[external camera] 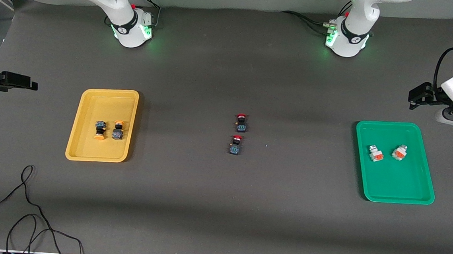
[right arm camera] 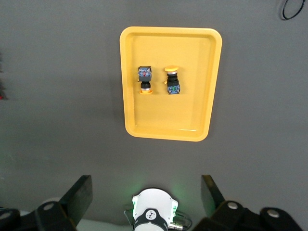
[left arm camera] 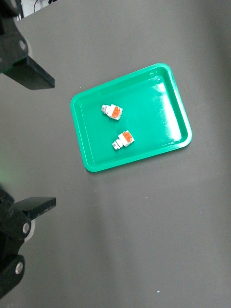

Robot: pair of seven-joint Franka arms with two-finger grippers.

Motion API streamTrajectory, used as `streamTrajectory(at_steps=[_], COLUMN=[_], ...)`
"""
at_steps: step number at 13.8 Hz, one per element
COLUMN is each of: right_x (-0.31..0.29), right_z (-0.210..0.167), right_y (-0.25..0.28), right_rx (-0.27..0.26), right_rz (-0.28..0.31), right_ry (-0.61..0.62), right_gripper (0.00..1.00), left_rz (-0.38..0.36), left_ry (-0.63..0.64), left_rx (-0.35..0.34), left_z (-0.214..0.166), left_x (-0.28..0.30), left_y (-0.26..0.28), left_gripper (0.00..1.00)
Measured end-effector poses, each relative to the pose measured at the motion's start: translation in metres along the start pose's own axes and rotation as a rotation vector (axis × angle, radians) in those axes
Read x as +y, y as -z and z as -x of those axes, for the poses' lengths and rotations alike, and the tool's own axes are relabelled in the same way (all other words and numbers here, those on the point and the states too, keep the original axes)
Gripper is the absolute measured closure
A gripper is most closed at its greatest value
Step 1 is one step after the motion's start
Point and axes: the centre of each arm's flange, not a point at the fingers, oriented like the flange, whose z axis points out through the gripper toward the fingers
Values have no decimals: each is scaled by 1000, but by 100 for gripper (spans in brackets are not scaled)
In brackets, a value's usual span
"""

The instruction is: Place green and yellow buttons in trays

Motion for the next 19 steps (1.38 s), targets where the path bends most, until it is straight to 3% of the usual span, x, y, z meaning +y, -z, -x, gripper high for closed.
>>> streamTrajectory(at_steps=[7, 10, 15, 19], right_x=[-7, -11, -36, -47], right_z=[17, 31, 60, 53], right_y=[6, -2, -30, -24], right_rx=[47, 109, 210, 289], right_rz=[14, 12, 97, 114], right_ry=[36, 52, 111, 132], right_gripper=[0, 0, 0, 0], left_rz=[25, 66, 71, 76], left_ry=[110, 151, 159, 160], left_rx=[10, 12, 12, 13], left_z=[-2, 0, 0, 0], left_x=[6, -2, -1, 0], left_y=[1, 0, 0, 1], left_gripper=[0, 0, 0, 0])
